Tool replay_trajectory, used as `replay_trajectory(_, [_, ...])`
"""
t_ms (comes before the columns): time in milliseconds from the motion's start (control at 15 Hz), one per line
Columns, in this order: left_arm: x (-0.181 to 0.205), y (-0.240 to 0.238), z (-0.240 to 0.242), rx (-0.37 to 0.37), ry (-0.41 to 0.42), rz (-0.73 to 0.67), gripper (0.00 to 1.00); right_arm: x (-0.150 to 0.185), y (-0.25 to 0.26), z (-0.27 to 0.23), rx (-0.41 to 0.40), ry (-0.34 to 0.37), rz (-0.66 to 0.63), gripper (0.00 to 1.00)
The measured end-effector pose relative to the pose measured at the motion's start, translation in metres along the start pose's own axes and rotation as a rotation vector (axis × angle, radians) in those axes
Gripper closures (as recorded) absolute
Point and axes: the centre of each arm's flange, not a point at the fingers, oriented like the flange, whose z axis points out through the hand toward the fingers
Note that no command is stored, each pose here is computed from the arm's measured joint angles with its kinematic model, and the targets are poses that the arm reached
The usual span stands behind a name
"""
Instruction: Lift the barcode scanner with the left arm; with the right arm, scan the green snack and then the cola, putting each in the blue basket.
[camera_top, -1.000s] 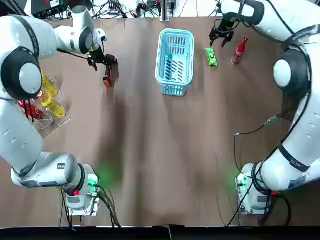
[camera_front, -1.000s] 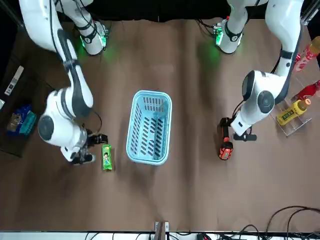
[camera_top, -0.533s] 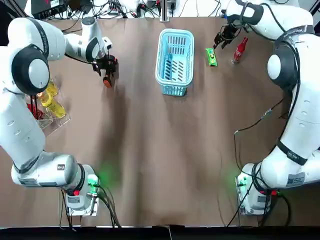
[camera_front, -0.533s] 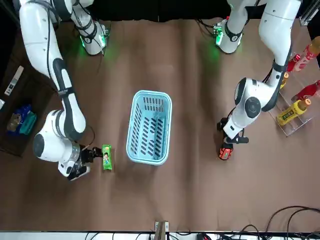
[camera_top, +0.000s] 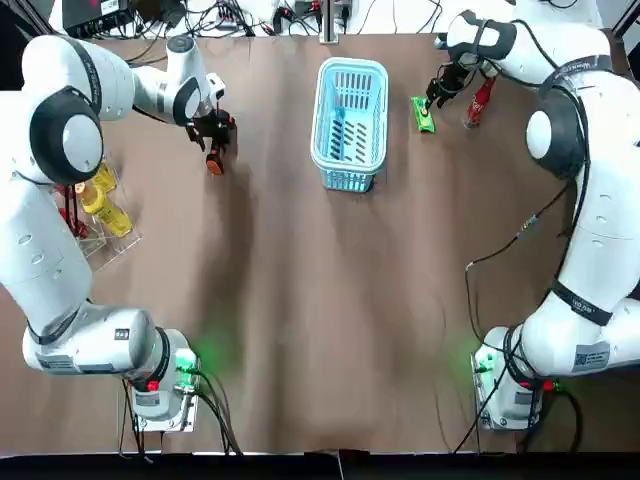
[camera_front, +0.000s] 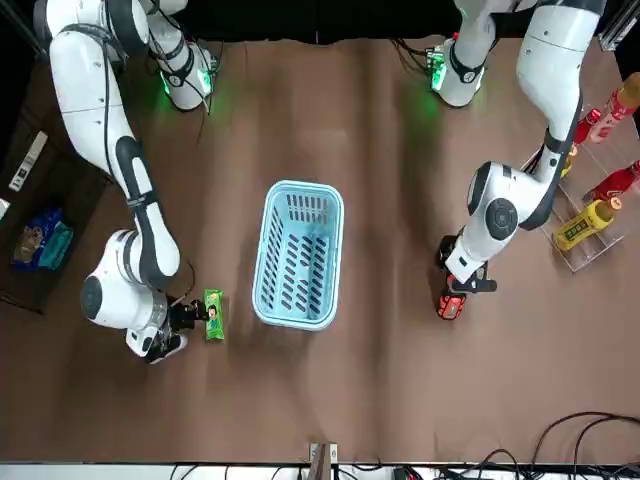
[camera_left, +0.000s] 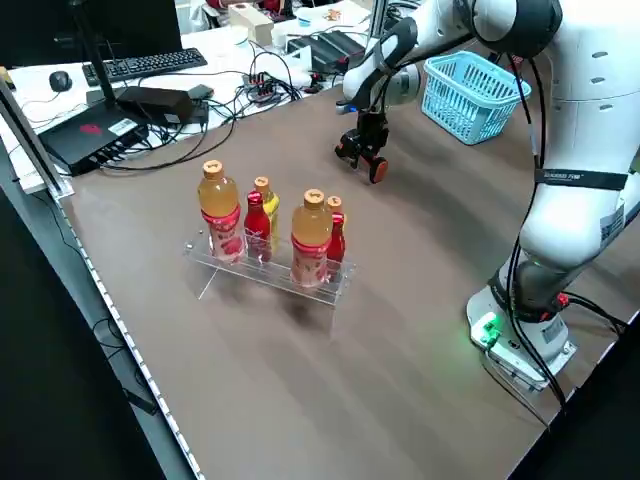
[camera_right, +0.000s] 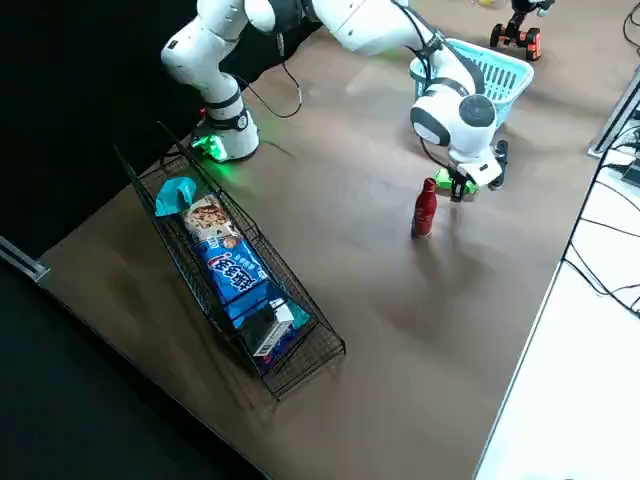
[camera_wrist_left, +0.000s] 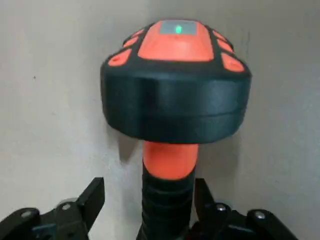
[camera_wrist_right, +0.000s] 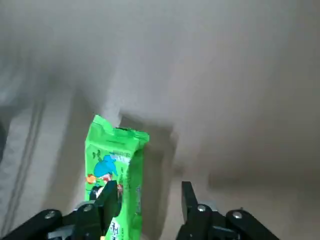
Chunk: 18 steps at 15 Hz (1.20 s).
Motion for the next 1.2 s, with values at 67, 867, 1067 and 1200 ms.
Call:
replay_trajectory(67, [0.001,0.000,-0.001,0.000,0.003,0.000,0.19,0.001,-0.001,0.000,0.002,0.001,-0.001,0.40])
replay_trajectory(867, [0.005,0.001,-0.006,-0.003,0.014,-0.001,0.66,0.001,-0.012,0.010,0.025,-0.019,-0.009,0.94])
replay_trajectory(1067, [0.010,0.001,-0.018,0.000,0.029,-0.002,0.66,0.001,-0.012,0.009,0.027,-0.020,-0.003,0.98])
replay_trajectory(1200, [0.014,-0.002,-0.048,0.012,0.048,-0.006,0.66,-0.001,-0.014,0.008,0.043,-0.051,0.004,0.98])
